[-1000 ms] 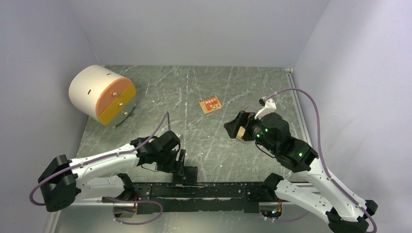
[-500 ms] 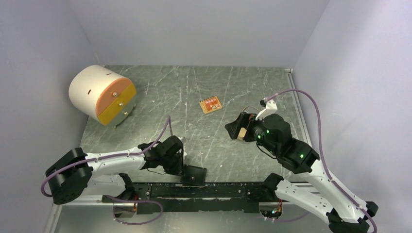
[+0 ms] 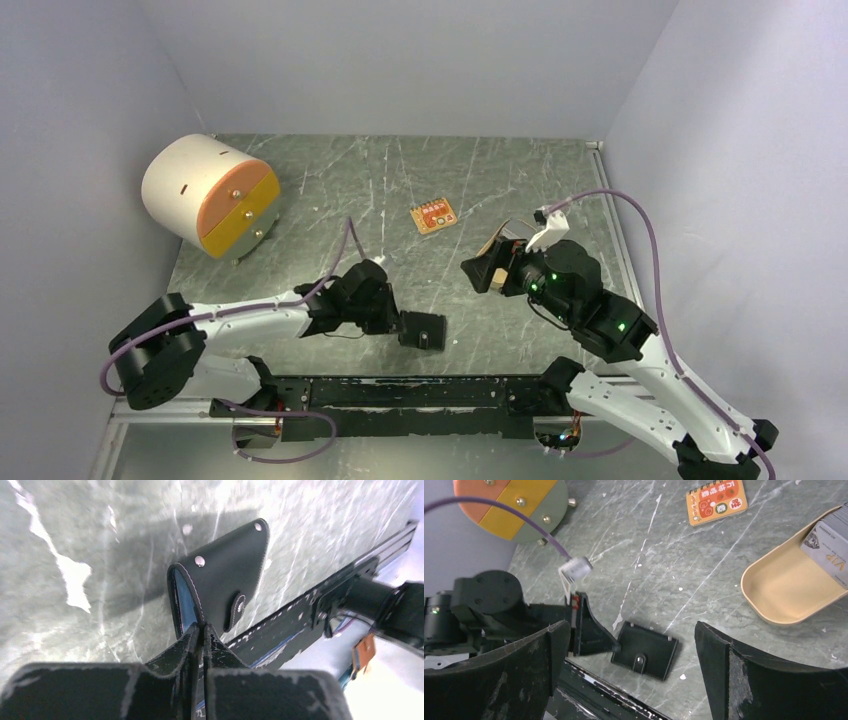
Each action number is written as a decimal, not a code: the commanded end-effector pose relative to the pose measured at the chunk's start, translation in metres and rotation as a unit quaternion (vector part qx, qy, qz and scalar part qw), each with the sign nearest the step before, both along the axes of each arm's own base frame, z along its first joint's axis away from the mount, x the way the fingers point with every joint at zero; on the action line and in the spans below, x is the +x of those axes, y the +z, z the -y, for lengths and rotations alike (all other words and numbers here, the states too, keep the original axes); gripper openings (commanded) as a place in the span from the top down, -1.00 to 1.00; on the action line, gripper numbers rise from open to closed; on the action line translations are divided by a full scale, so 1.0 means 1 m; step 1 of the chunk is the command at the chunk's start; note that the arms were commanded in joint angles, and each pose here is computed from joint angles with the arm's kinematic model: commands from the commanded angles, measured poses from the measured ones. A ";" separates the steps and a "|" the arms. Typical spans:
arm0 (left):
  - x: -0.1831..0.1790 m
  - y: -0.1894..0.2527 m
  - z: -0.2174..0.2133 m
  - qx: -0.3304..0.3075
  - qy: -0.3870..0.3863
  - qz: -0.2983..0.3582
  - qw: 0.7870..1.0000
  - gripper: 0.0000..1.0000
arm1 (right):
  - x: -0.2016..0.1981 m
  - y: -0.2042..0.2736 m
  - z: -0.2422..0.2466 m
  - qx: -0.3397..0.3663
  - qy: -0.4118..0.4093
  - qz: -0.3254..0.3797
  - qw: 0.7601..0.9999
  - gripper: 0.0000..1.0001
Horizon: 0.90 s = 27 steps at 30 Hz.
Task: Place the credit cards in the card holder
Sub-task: Move the card holder to the center of the board.
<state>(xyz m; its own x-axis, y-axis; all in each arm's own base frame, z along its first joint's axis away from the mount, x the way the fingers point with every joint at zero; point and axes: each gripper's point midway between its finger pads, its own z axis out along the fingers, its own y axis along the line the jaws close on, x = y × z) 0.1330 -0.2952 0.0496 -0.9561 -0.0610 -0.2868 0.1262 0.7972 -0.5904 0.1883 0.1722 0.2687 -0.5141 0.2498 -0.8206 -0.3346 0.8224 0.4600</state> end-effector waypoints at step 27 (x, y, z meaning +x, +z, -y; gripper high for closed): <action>0.064 0.030 -0.067 0.065 0.155 0.114 0.979 -0.59 | -0.003 -0.024 -0.014 0.018 0.014 -0.044 0.999 -0.91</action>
<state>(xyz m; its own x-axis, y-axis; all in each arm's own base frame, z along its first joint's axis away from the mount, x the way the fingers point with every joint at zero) 0.1874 -0.2518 0.0809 -0.8255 -0.3663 -0.4294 -0.0537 0.8083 -0.5863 0.1880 0.1807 0.2386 -0.6071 0.2611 -0.7505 -0.2594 0.8276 0.4977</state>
